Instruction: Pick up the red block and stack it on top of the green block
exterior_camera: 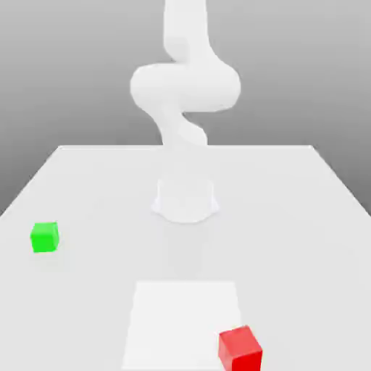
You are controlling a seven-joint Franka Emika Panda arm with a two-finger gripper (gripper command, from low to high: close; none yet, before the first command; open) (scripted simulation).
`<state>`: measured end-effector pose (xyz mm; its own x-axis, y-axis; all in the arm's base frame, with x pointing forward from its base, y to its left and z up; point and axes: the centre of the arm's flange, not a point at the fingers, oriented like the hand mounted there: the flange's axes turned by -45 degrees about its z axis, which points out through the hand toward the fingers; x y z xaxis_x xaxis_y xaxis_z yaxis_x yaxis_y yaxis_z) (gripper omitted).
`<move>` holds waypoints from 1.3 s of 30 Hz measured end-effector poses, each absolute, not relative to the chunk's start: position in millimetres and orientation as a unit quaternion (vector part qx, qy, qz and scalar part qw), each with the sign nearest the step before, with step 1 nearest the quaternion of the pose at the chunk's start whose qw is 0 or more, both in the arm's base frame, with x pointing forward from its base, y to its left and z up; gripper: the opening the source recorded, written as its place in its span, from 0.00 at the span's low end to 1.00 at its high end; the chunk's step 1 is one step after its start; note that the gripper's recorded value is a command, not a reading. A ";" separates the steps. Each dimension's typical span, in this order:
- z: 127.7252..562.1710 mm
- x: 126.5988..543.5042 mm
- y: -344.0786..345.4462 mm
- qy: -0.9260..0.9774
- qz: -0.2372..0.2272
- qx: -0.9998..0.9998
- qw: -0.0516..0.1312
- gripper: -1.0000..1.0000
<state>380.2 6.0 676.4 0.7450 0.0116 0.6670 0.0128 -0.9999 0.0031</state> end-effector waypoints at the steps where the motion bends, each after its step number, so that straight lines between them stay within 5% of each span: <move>1: 660.7 393.9 8.8 -0.012 -0.343 -0.939 0.000 0.50; 14: 438.6 499.5 48.8 -0.088 -0.168 -0.982 -0.004 0.50; 25: 232.1 494.9 81.2 -0.153 -0.017 -0.988 -0.001 0.50; 30: 159.0 490.6 84.0 -0.160 0.000 -0.987 0.000 0.50; 31: 149.5 490.0 83.9 -0.160 0.000 -0.987 0.000 0.00; 39: 158.2 490.3 84.1 -0.160 0.000 -0.987 0.000 0.00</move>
